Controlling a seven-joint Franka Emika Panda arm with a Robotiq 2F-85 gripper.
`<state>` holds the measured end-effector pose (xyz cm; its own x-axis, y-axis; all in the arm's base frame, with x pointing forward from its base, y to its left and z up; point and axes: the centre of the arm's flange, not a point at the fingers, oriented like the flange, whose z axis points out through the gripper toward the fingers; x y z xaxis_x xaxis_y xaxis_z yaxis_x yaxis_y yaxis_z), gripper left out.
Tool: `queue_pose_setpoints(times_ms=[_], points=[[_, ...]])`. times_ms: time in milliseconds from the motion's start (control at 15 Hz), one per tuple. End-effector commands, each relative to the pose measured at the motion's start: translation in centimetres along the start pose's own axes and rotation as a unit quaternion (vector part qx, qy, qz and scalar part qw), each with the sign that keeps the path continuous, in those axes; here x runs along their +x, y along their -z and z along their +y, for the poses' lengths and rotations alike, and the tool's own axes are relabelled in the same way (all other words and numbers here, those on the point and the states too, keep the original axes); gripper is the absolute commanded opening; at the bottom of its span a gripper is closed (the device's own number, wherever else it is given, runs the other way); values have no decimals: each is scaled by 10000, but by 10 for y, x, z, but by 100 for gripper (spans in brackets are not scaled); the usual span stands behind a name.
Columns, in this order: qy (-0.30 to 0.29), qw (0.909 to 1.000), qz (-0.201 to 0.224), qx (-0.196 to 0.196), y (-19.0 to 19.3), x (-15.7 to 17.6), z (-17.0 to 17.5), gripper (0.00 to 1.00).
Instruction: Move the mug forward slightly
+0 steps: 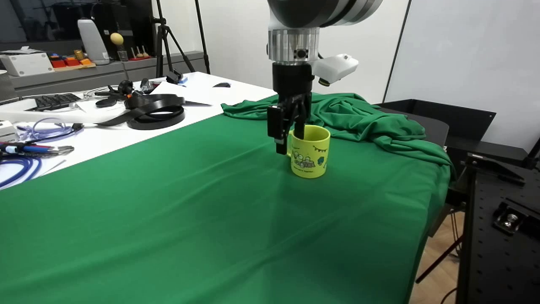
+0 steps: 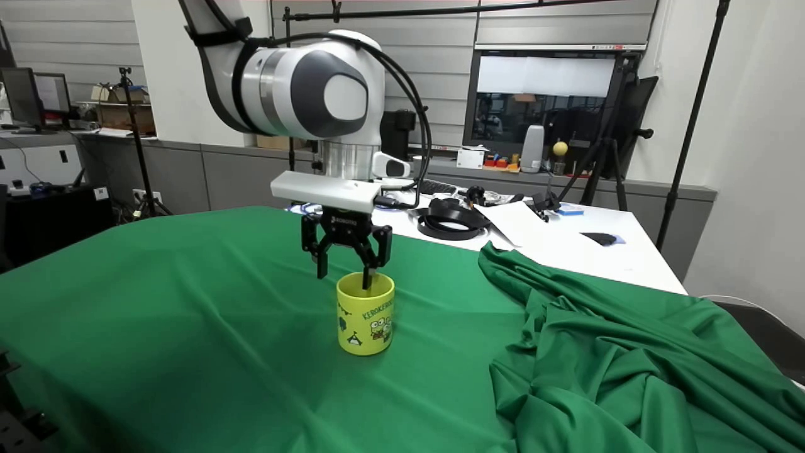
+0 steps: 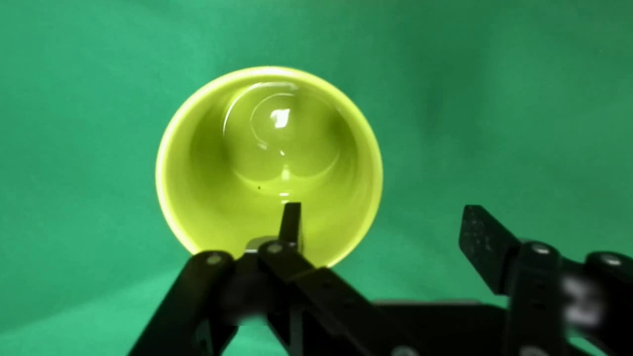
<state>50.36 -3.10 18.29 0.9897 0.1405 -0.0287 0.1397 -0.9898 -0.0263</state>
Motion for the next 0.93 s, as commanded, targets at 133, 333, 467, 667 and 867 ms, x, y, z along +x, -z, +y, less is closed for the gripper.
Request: queue_pose_setpoints(times_ms=[133, 333, 467, 667, 867], points=[[-64, 10000, -14, 9, 4, 14, -1, 39], [-44, 10000, 23, -18, 8, 12, -4, 19], [-43, 10000, 29, -42, 10, 10, -5, 5], [-47, 9999, 92, -97, 17, 9, -5, 1], [22, 9997, 121, -191, 25, 10, -8, 2]])
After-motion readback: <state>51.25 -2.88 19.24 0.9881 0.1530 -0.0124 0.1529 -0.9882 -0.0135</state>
